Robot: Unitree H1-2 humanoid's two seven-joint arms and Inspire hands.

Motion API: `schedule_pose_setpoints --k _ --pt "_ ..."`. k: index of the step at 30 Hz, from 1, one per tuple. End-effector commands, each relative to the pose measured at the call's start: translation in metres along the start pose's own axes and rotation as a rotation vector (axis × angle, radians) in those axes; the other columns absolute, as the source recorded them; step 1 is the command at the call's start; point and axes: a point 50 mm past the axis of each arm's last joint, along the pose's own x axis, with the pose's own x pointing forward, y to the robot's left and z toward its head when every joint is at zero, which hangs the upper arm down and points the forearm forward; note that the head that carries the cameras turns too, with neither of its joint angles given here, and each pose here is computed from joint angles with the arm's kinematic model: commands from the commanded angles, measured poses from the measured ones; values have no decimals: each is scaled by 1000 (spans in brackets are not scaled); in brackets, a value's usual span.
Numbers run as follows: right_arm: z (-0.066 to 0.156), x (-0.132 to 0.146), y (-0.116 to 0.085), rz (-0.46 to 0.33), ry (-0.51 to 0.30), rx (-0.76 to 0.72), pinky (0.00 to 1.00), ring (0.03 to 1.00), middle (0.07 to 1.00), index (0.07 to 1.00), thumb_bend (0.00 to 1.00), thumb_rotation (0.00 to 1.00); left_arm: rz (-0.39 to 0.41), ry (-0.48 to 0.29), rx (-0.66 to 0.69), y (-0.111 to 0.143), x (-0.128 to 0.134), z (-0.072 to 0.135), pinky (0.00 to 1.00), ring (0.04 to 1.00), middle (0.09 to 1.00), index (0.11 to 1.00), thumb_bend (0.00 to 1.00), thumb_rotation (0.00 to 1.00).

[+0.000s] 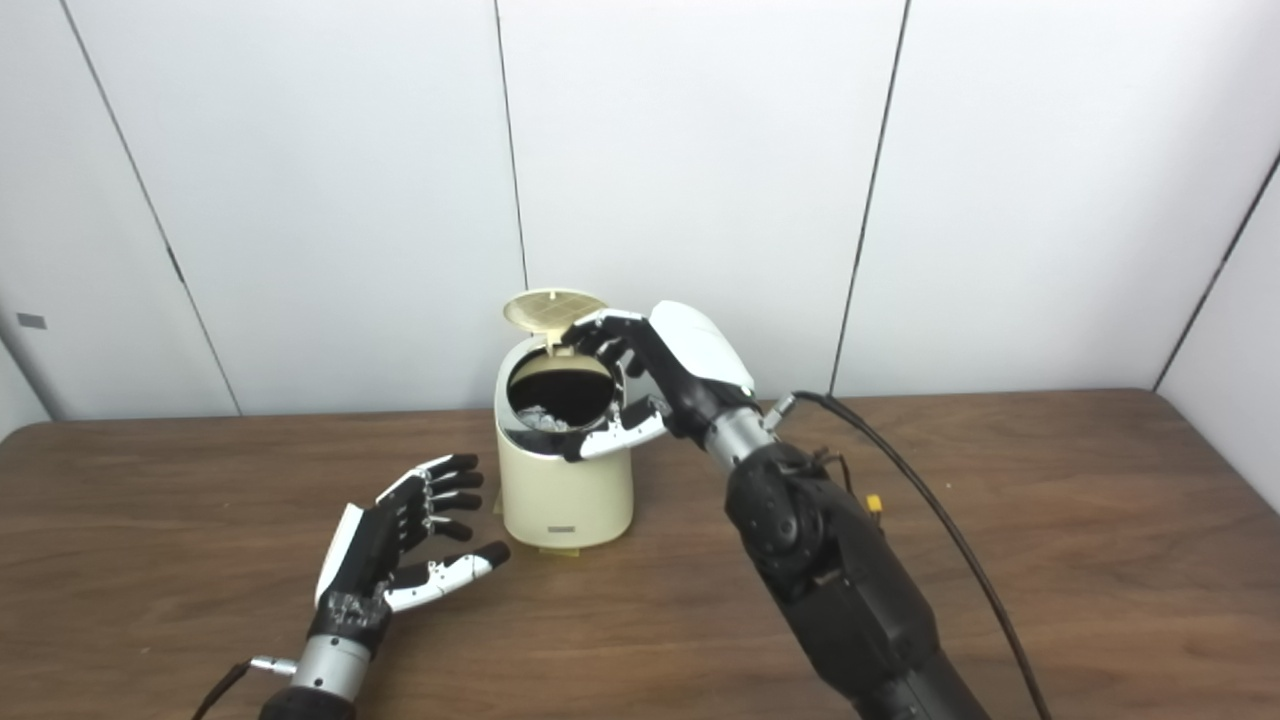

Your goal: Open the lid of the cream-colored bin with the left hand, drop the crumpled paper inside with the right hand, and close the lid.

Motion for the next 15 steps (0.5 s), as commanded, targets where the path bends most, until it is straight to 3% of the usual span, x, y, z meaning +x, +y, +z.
schedule_pose_setpoints --k 1,7,15 --pt "5 0 -33 -128 -59 -14 546 653 681 671 876 203 3 1 -3 -2 -6 -7 571 697 752 808 773 89" --pt "-22 -29 -49 -223 -72 72 570 649 682 692 866 116 10 3 -2 0 -4 -6 570 697 750 809 776 111" --pt "-73 -71 -50 -207 58 147 549 660 718 731 829 172 7 4 8 1 -1 -8 592 703 752 809 775 122"
